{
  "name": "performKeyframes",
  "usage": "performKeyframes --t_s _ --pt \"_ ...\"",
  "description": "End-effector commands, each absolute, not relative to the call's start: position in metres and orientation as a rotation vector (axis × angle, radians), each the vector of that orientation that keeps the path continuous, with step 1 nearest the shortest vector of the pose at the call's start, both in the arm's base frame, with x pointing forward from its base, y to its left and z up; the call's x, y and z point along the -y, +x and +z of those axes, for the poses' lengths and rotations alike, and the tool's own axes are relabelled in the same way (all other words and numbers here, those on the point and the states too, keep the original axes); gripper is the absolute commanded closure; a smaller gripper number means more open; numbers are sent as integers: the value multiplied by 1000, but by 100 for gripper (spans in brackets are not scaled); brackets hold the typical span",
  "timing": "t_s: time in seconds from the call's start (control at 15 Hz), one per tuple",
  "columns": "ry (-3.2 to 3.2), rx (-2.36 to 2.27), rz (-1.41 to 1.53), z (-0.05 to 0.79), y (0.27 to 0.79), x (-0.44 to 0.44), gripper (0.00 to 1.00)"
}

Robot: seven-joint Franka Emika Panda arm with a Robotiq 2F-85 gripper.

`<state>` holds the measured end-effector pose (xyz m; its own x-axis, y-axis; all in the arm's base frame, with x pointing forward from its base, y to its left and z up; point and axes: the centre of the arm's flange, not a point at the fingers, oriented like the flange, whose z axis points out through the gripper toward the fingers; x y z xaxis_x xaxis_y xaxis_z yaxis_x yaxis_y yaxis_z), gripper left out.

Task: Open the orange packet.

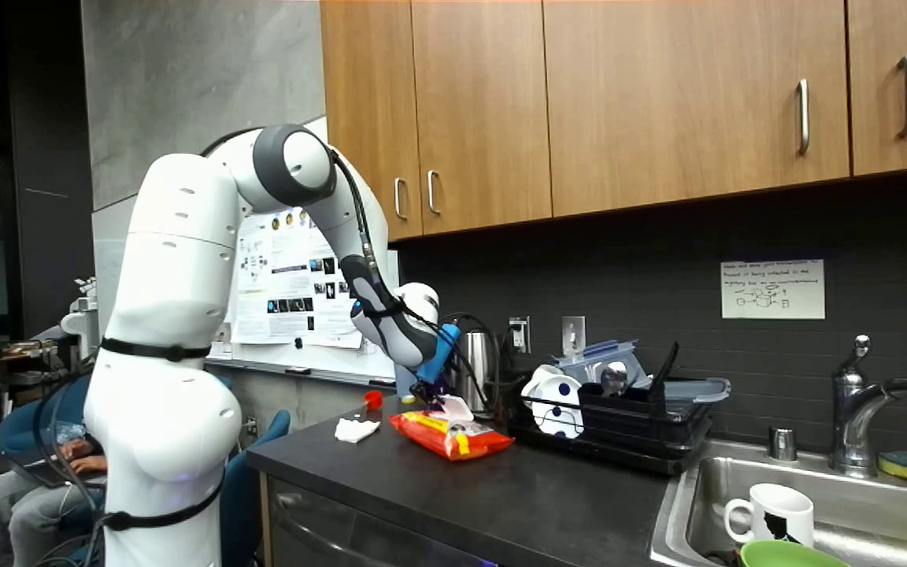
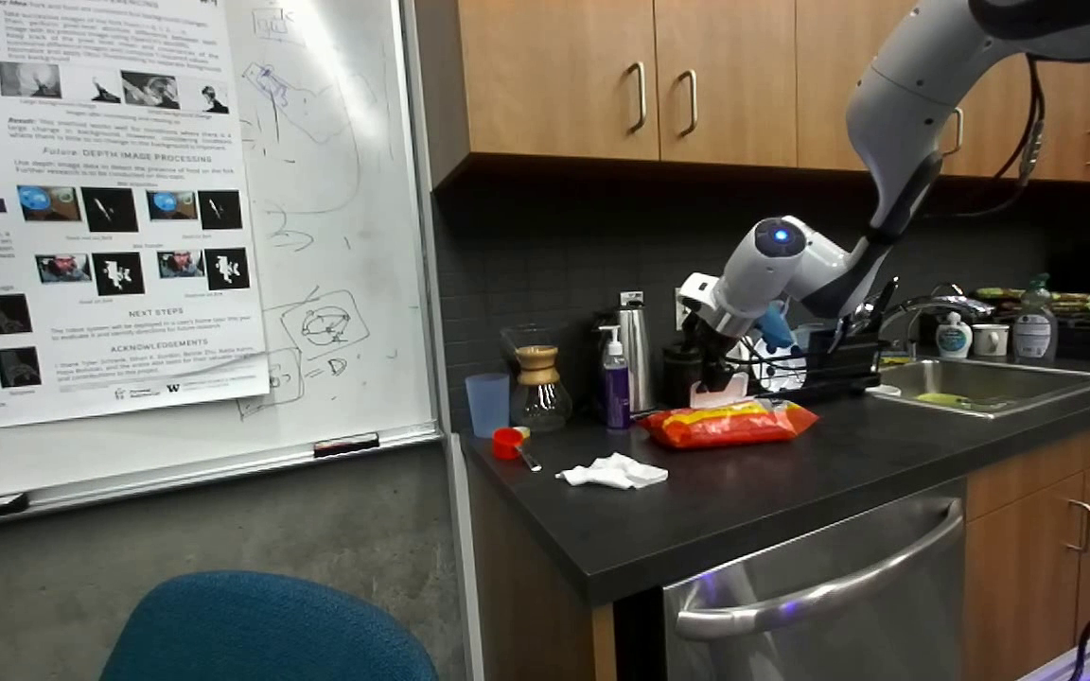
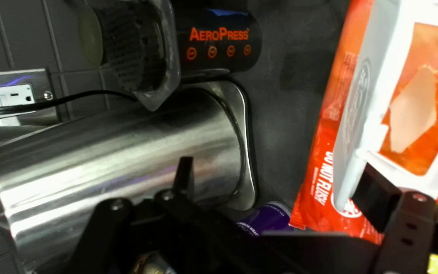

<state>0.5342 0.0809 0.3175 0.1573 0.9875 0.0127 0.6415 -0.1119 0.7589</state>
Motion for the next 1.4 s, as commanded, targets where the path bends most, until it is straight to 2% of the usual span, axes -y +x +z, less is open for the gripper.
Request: performKeyframes --t_s 0.0,0.8,1.33 --pt "1769 -1562 720 315 552 -84 0" --pt "1706 -1569 701 308 580 -80 0" --pt "1687 -1577 694 309 574 -80 0"
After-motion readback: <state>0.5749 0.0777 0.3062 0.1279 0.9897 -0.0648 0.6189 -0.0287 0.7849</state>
